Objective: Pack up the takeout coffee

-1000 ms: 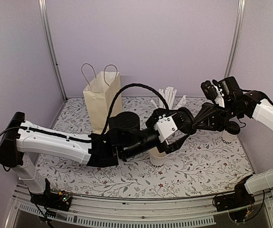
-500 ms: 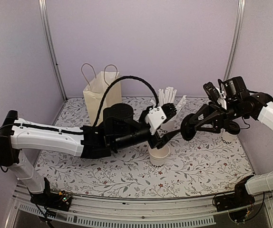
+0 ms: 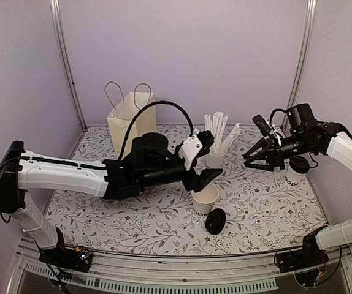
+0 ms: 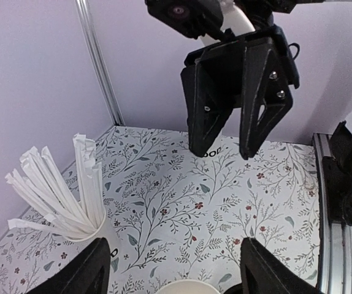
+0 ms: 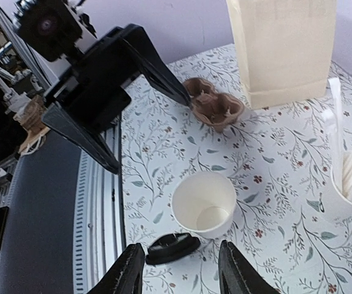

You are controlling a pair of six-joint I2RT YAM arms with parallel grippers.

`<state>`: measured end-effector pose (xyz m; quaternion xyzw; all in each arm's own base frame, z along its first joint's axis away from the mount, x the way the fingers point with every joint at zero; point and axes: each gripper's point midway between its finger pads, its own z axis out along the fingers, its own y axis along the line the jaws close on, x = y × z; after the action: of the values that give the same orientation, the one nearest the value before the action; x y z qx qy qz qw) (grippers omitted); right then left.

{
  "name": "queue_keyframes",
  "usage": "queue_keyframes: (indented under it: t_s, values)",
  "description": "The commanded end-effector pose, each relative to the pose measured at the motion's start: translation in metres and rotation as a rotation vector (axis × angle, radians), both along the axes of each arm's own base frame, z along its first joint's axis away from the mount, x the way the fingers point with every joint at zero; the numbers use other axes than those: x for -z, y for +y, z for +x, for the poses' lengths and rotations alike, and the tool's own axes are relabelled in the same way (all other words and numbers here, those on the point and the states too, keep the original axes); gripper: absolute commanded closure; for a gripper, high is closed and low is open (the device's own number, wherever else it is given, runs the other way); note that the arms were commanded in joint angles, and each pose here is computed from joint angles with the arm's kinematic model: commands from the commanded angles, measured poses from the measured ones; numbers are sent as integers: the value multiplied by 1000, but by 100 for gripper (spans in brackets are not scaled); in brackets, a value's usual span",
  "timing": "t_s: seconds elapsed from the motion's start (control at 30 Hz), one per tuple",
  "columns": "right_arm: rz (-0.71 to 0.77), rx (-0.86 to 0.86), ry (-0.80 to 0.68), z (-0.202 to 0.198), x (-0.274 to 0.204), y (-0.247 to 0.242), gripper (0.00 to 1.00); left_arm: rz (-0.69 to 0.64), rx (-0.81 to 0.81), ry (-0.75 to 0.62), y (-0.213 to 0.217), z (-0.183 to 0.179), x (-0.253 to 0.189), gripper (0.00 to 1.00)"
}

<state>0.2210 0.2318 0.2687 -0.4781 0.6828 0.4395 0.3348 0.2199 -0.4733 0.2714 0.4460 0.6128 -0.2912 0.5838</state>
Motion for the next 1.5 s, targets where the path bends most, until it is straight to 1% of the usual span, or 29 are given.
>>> queue_keyframes:
  t_s: [0.0,0.17,0.3,0.4,0.47,0.53,0.6,0.8,0.93,1.0,1.2,1.23,1.47]
  values:
    - [-216,41,-50,6,49,-22,56,43,-4,78,5,0,13,24]
    - [-393,-28,-115,-16,101,-41,56,123,-9,167,18,-6,31,21]
    - [-455,-139,-133,-44,126,-33,55,199,-43,272,25,-4,56,19]
    - [-490,-236,-178,-66,139,-17,55,239,-103,422,39,3,81,18]
    - [-529,-266,-210,-73,150,-10,55,240,-94,543,41,5,91,18]
    - [-541,-275,-213,-73,154,-6,55,245,-107,631,44,13,97,21]
    - [-546,-277,-194,-70,157,-3,55,257,-112,687,42,17,100,23]
    - [-544,-243,-177,-63,156,2,56,335,-141,786,35,30,114,31]
    - [-538,-220,-172,-63,153,2,55,412,-172,791,32,38,131,37]
    - [-532,-213,-171,-63,151,2,56,432,-183,791,30,41,137,39]
    - [-519,-203,-173,-65,147,2,56,510,-200,799,29,45,156,50]
    - [-520,-203,-173,-64,147,2,56,518,-201,800,29,46,159,53]
    - [-511,-218,-166,-64,147,7,56,524,-203,786,31,46,157,87]
